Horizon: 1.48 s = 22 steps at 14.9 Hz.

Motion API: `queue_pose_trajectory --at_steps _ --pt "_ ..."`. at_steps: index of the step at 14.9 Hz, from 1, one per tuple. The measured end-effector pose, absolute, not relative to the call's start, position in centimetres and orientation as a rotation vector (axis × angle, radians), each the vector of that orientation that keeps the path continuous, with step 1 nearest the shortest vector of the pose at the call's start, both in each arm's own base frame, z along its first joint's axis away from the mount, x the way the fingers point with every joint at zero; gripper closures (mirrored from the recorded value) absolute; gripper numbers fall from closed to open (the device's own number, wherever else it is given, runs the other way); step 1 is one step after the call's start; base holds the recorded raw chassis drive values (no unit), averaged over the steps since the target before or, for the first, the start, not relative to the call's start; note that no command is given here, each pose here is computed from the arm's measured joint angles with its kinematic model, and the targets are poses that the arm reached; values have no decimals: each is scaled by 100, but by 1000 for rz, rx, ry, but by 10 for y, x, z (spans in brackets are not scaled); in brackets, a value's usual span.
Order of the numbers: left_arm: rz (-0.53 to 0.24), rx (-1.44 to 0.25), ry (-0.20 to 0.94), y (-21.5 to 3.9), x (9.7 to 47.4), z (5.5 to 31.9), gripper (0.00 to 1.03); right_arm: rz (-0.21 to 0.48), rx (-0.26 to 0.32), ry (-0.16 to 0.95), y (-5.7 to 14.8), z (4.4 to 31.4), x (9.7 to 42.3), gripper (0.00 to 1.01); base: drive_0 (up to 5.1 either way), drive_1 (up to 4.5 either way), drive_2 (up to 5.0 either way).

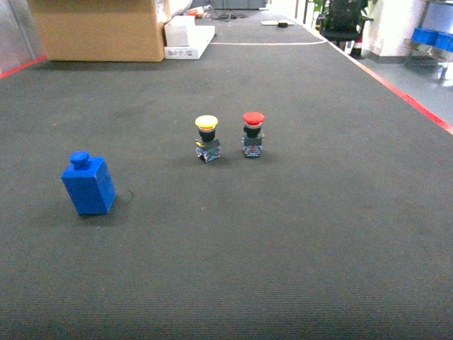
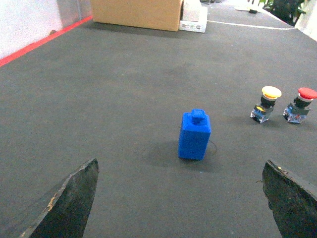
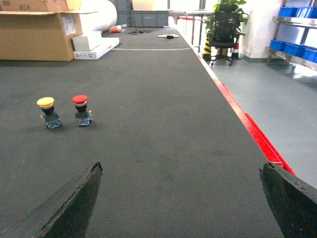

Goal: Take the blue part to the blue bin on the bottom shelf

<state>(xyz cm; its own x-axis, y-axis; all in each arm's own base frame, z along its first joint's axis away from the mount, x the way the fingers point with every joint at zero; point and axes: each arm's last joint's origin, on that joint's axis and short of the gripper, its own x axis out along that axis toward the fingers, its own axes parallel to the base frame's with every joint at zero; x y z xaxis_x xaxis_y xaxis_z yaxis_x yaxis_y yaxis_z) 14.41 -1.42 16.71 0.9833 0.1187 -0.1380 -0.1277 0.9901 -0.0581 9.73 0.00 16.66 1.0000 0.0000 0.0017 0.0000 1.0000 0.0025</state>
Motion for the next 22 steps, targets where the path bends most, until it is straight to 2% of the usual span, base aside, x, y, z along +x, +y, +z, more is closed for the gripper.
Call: queue_pose_trajectory --at_steps 3,5,7,9,13,15,16,19,20,22 --pt "42 -56 88 -30 227 167 5 0 2 -1 0 167 97 3 0 0 0" --pt "21 -48 130 -37 264 145 5 0 2 -1 0 167 97 3 0 0 0" --pt "19 -16 244 -41 289 108 5 0 2 -1 0 167 97 3 0 0 0" --pt "19 2 306 -43 307 83 5 0 2 -1 0 167 97 3 0 0 0" --pt "23 4 331 -43 344 62 5 0 2 -1 0 167 97 3 0 0 0" --pt "58 9 333 -37 360 52 5 0 2 -1 0 167 97 3 0 0 0" --pt "67 31 319 -35 372 49 17 0 2 -1 0 167 97 3 0 0 0" --pt "50 44 313 -36 375 50 53 0 2 -1 0 167 97 3 0 0 0" --pt "47 44 312 -36 376 50 58 0 2 -1 0 167 97 3 0 0 0" --pt "48 50 309 -36 373 50 59 0 2 -1 0 167 97 3 0 0 0"
